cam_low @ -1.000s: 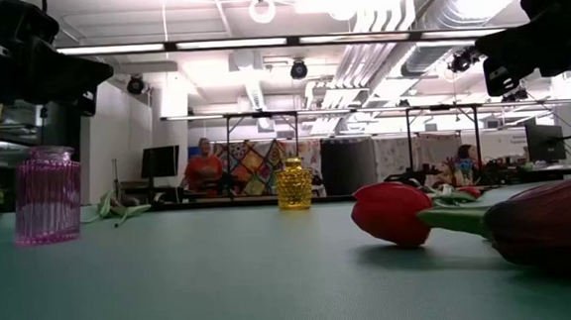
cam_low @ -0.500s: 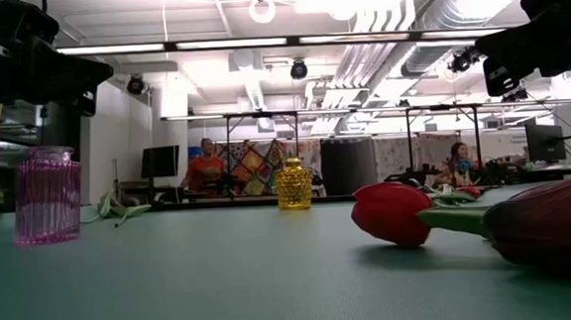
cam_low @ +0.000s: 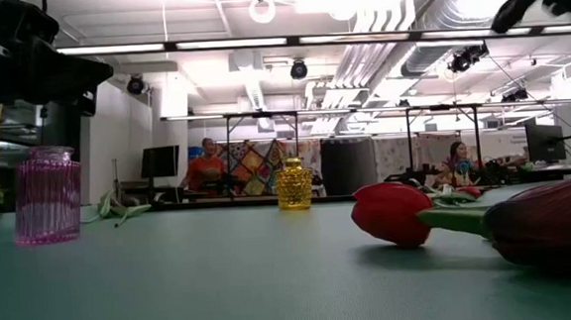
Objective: Sort flowers into vase by color
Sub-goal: Put the top red tulip into the yellow vase, then put the right red tulip into the yellow vase
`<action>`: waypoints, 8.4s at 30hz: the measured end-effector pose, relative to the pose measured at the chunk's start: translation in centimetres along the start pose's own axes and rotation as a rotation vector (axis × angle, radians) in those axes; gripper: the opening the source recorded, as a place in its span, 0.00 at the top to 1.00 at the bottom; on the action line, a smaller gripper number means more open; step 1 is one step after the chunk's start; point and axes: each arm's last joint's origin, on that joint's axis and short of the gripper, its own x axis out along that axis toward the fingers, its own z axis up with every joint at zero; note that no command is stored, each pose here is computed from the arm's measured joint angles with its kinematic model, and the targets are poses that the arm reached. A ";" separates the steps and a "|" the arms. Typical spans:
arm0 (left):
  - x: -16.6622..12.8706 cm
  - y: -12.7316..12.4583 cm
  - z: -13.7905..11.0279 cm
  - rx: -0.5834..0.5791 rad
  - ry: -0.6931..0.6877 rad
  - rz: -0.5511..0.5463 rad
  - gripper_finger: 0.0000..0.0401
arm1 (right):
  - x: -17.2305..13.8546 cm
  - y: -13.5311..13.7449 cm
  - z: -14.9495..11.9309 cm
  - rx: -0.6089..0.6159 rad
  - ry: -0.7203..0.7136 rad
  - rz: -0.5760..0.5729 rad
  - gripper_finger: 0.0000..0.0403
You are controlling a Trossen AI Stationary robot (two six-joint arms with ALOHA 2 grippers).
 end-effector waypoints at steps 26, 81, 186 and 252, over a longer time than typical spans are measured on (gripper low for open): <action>0.0 0.0 0.0 0.000 0.000 0.000 1.00 | 9.6 -9.8 -9.9 0.679 1.056 -1.426 0.70; 0.0 0.0 0.0 0.000 0.000 0.000 1.00 | 8.4 -17.7 -13.5 0.897 0.901 -2.159 0.89; 0.0 0.0 0.0 0.000 0.001 0.000 1.00 | 21.0 -24.7 -12.0 -0.309 0.684 -0.734 1.00; -0.3 1.1 9.3 -0.422 -0.380 0.272 1.00 | 13.7 -3.3 -8.6 0.609 1.221 -0.521 0.35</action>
